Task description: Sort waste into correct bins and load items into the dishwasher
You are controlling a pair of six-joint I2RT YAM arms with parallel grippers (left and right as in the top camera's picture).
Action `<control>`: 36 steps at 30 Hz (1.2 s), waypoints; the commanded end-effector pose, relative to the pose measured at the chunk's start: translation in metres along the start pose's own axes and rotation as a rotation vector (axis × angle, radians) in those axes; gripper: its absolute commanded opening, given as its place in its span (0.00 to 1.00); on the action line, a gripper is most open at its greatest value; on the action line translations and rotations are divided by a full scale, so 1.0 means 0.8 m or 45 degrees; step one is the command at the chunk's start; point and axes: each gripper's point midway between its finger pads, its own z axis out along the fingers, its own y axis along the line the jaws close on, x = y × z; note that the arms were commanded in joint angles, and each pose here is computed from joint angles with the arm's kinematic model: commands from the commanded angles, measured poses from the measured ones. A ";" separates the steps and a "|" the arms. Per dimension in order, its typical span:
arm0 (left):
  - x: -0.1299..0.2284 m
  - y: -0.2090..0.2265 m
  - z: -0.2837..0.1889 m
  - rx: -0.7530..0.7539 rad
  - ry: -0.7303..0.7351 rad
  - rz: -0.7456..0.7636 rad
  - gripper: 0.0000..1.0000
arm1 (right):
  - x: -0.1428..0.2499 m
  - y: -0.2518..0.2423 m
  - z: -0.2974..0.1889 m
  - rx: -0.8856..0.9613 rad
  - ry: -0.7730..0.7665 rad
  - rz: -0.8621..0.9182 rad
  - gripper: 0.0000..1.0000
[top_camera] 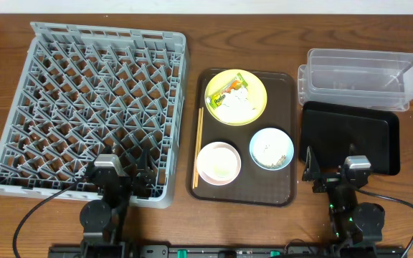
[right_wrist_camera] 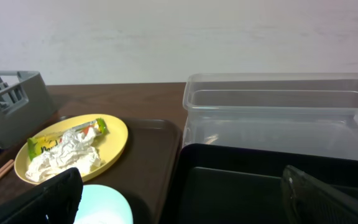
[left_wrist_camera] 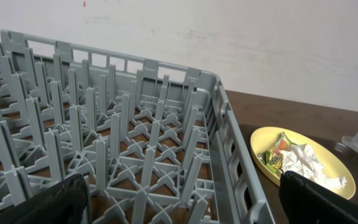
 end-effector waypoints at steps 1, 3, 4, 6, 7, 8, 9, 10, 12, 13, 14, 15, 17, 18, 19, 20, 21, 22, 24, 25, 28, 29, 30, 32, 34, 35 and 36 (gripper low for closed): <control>0.019 0.002 0.001 0.000 0.060 0.016 0.98 | 0.002 0.001 0.000 -0.005 0.007 -0.007 0.99; 0.019 0.002 0.001 0.000 0.060 0.016 0.98 | 0.002 0.001 0.000 -0.005 0.007 -0.007 0.99; 0.019 0.002 0.001 0.000 0.060 0.016 0.98 | 0.002 0.001 0.000 -0.005 0.007 -0.007 0.99; 0.019 0.002 0.001 0.000 0.060 0.016 0.98 | 0.002 0.001 0.000 -0.005 0.007 -0.007 0.99; 0.019 0.002 0.001 0.000 0.060 0.016 0.98 | 0.002 0.001 0.000 -0.005 0.007 -0.007 0.99; 0.019 0.002 0.001 0.000 0.060 0.016 0.98 | 0.002 0.001 0.000 -0.005 0.007 -0.007 0.99; 0.019 0.002 0.001 0.000 0.060 0.016 0.98 | 0.002 0.001 0.000 -0.005 0.007 -0.007 0.99; 0.019 0.002 0.001 0.000 0.060 0.016 0.98 | 0.002 0.001 0.000 -0.005 0.007 -0.007 0.99; 0.019 0.002 0.001 -0.001 0.060 0.016 0.98 | 0.002 0.001 0.000 -0.005 0.007 -0.007 0.99; 0.019 0.002 0.001 0.000 0.060 0.016 0.98 | 0.002 0.001 0.000 -0.005 0.007 -0.007 0.99; 0.019 0.002 0.001 0.000 0.060 0.016 0.98 | 0.002 0.001 0.000 -0.005 0.007 -0.007 0.99; 0.019 0.002 0.001 0.000 0.060 0.016 0.98 | 0.002 0.001 0.000 -0.005 0.007 -0.007 0.99; 0.019 0.002 0.001 0.000 0.060 0.016 0.98 | 0.002 0.001 0.000 -0.005 0.007 -0.007 0.99; 0.019 0.002 0.001 0.000 0.060 0.016 0.98 | 0.002 0.001 0.000 -0.005 0.007 -0.007 0.99; 0.019 0.002 0.001 0.000 0.060 0.016 0.98 | 0.002 0.001 0.000 -0.005 0.007 -0.007 0.99; 0.019 0.002 0.001 0.000 0.060 0.016 0.98 | 0.002 0.001 0.000 -0.005 0.007 -0.007 0.99; 0.019 0.002 0.001 -0.001 0.060 0.017 0.98 | 0.002 0.001 0.000 -0.005 0.007 -0.007 0.99; 0.019 0.002 0.001 -0.002 0.059 0.016 0.98 | 0.002 0.001 0.000 -0.005 0.007 -0.007 0.99; 0.019 0.002 0.001 0.000 0.060 0.016 0.98 | 0.002 0.001 0.000 -0.005 0.008 -0.007 0.99; 0.019 0.002 0.001 0.000 0.060 0.016 0.98 | 0.002 0.002 0.000 -0.006 0.008 -0.006 0.99; 0.019 0.002 0.001 -0.001 0.060 0.016 0.98 | 0.001 0.002 0.000 -0.006 0.004 -0.006 0.99; 0.019 0.002 0.001 0.000 0.060 0.014 0.98 | 0.000 0.003 0.000 -0.016 -0.001 0.025 0.99; 0.018 0.002 0.001 -0.001 0.058 -0.008 0.98 | 0.000 0.004 0.000 -0.020 -0.002 0.073 0.99; 0.017 0.001 0.000 -0.002 0.064 -0.049 0.98 | 0.002 0.006 0.000 -0.033 0.008 0.140 0.99; 0.016 -0.002 -0.003 0.009 0.091 -0.065 0.98 | 0.000 0.009 0.000 -0.050 0.007 0.142 0.99; 0.013 -0.003 -0.005 0.005 0.107 -0.067 0.98 | -0.001 0.009 -0.001 -0.048 0.010 0.142 0.99; 0.010 -0.004 -0.008 0.000 0.122 -0.068 0.98 | -0.004 0.009 -0.002 -0.047 0.010 0.141 0.99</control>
